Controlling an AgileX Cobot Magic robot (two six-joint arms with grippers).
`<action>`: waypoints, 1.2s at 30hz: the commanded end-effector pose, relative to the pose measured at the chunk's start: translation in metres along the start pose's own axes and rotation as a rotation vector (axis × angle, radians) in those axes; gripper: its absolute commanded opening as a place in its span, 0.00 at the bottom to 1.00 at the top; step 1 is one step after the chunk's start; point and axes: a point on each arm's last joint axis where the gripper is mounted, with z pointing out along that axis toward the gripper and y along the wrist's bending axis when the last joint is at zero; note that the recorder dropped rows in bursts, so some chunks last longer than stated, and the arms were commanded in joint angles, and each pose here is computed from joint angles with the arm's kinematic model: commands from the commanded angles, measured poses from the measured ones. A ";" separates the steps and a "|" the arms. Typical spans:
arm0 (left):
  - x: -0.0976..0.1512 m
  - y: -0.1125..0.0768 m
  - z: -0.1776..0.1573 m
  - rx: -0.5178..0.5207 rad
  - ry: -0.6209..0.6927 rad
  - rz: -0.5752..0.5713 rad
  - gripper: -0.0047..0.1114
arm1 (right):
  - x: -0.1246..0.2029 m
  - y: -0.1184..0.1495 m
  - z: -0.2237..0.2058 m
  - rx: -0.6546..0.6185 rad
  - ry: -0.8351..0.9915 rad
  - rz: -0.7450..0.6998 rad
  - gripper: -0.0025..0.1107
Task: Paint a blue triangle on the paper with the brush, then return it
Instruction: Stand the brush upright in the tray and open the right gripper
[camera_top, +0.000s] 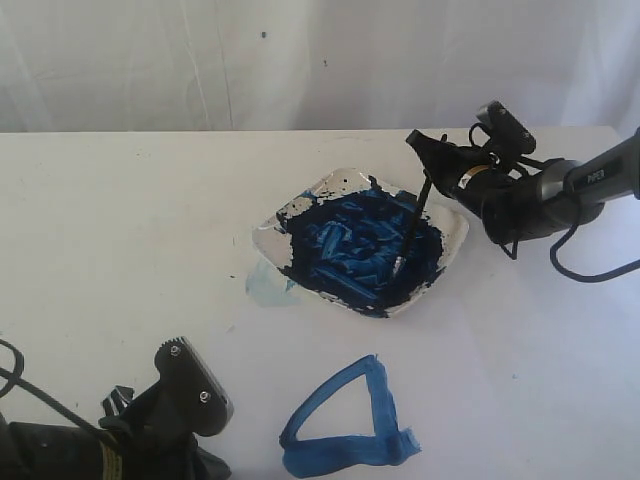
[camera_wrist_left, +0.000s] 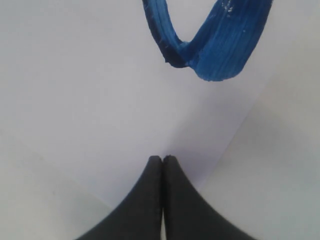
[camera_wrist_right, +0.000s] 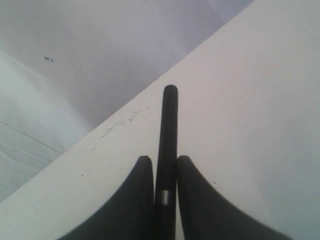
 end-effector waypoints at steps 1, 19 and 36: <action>0.006 0.000 0.001 0.001 0.045 -0.010 0.04 | 0.000 0.001 0.000 -0.004 0.004 -0.062 0.16; 0.006 0.000 0.001 0.001 0.045 -0.010 0.04 | -0.001 -0.009 0.005 0.025 -0.091 0.043 0.16; 0.006 0.000 0.001 0.001 0.045 -0.010 0.04 | -0.009 -0.001 0.012 0.021 -0.084 0.032 0.24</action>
